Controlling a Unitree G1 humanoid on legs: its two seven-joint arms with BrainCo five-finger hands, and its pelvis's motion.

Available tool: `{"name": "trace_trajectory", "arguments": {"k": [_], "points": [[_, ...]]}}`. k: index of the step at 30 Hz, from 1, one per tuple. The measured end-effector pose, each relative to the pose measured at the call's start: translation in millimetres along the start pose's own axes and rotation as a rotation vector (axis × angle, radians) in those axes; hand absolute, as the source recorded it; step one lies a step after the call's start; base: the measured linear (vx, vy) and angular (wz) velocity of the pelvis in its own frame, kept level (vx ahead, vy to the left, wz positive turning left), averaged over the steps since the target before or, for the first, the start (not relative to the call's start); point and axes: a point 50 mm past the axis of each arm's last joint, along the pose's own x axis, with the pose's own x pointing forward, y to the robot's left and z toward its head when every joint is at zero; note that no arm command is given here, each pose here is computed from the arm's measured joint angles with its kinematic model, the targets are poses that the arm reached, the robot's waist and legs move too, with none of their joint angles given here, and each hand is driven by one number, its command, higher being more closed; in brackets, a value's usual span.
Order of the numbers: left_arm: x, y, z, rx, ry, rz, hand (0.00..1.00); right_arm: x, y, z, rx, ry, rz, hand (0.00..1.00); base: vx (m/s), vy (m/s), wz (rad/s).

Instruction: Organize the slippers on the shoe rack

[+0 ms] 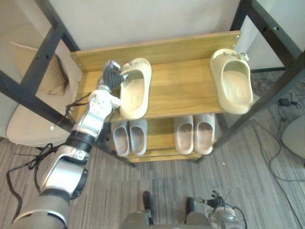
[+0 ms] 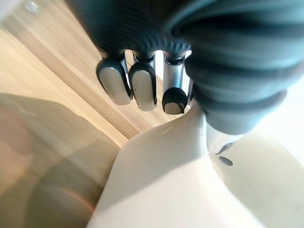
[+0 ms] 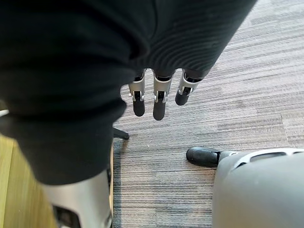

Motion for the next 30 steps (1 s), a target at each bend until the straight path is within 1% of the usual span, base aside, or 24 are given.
{"name": "trace_trajectory", "arguments": {"k": [5, 7, 8, 10, 14, 20, 30], "points": [[3.4, -11.5, 13.5, -0.043, -0.033, -0.004, 1.00, 0.7, -2.6, 2.3, 0.013, -0.008, -0.010, 0.00, 0.00, 0.008, -0.11], [5.0, -19.1, 35.3, -0.110, -0.102, -0.005, 1.00, 0.9, -4.0, 2.8, 0.021, -0.013, -0.015, 0.00, 0.02, 0.000, -0.04], [5.4, -19.6, 38.5, -0.115, -0.112, -0.004, 1.00, 0.9, -4.1, 2.8, 0.023, -0.013, -0.015, 0.00, 0.03, 0.003, -0.06], [8.3, -21.8, 62.0, -0.161, -0.189, 0.005, 1.00, 1.1, -5.7, 2.9, 0.025, -0.013, -0.020, 0.00, 0.05, 0.005, -0.11], [11.2, -24.6, 80.5, -0.208, -0.238, 0.015, 1.00, 1.4, -7.9, 3.0, 0.022, -0.013, -0.026, 0.00, 0.03, 0.003, -0.06], [9.9, -33.0, 84.6, -0.230, -0.242, -0.001, 1.00, 1.2, -15.1, -0.9, 0.009, -0.001, -0.043, 0.00, -0.01, 0.005, -0.02], [12.6, -39.8, 54.1, -0.191, -0.109, -0.010, 1.00, -0.3, -17.1, -5.9, 0.007, 0.009, -0.049, 0.00, -0.02, 0.003, -0.01]]}}
